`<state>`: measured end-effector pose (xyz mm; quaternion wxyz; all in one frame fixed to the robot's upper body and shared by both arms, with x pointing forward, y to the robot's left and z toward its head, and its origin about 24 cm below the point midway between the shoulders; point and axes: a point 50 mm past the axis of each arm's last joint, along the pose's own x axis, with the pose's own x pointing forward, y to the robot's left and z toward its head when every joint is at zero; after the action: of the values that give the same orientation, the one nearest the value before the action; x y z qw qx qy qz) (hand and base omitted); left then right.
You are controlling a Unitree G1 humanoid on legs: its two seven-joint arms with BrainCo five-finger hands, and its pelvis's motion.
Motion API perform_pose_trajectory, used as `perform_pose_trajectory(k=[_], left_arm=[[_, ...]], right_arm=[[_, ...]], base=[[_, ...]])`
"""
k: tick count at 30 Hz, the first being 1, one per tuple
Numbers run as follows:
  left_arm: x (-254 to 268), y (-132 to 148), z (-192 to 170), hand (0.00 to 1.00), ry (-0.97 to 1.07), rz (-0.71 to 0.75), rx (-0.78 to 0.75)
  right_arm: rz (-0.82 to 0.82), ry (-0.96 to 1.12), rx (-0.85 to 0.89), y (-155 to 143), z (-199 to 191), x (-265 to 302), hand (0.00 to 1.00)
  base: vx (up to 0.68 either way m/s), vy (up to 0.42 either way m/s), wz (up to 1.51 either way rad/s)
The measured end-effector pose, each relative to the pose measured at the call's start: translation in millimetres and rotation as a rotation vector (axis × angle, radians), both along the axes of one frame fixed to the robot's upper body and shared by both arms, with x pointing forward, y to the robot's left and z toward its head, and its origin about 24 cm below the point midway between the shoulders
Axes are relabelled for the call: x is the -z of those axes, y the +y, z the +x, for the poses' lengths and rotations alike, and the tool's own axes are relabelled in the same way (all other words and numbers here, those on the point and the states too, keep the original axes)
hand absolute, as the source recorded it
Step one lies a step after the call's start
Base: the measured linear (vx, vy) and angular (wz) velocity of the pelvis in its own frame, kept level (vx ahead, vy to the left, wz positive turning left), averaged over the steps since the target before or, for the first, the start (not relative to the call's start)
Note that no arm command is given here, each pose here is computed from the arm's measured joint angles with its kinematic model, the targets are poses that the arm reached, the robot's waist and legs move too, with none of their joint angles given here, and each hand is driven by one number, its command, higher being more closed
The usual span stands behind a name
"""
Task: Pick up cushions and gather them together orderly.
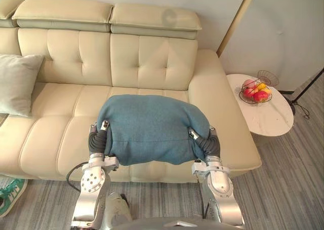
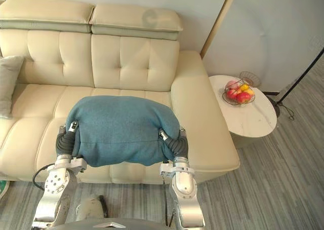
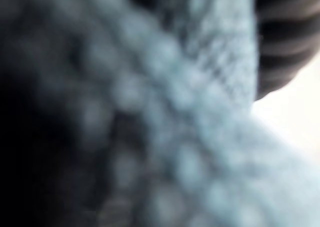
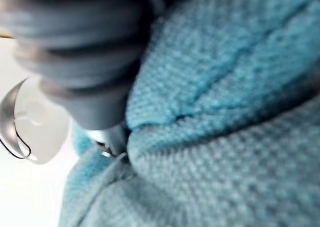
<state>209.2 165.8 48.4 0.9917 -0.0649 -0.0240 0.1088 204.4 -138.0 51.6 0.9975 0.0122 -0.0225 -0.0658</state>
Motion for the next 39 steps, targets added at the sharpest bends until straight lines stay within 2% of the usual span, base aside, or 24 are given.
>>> perform_pose_trajectory(k=[7,25,39], left_arm=[[4.0,6.3,-1.2,1.0,0.017,-0.002,-0.033],[-11.2,-3.0,-4.3,1.0,-0.051,-0.048,-0.036],[-5.8,-9.9,-1.3,1.0,-0.027,-0.008,0.049]], right_arm=[[0.004,0.048,-0.046,7.6,1.5,11.5,1.0],[-0.04,-0.021,-0.077,-3.0,-2.4,-5.2,1.0],[-0.018,-0.01,-0.009,-10.5,-2.0,-2.5,1.0]], base=[[0.0,0.041,-0.06],[0.16,-0.062,0.21],[0.12,0.091,-0.19]])
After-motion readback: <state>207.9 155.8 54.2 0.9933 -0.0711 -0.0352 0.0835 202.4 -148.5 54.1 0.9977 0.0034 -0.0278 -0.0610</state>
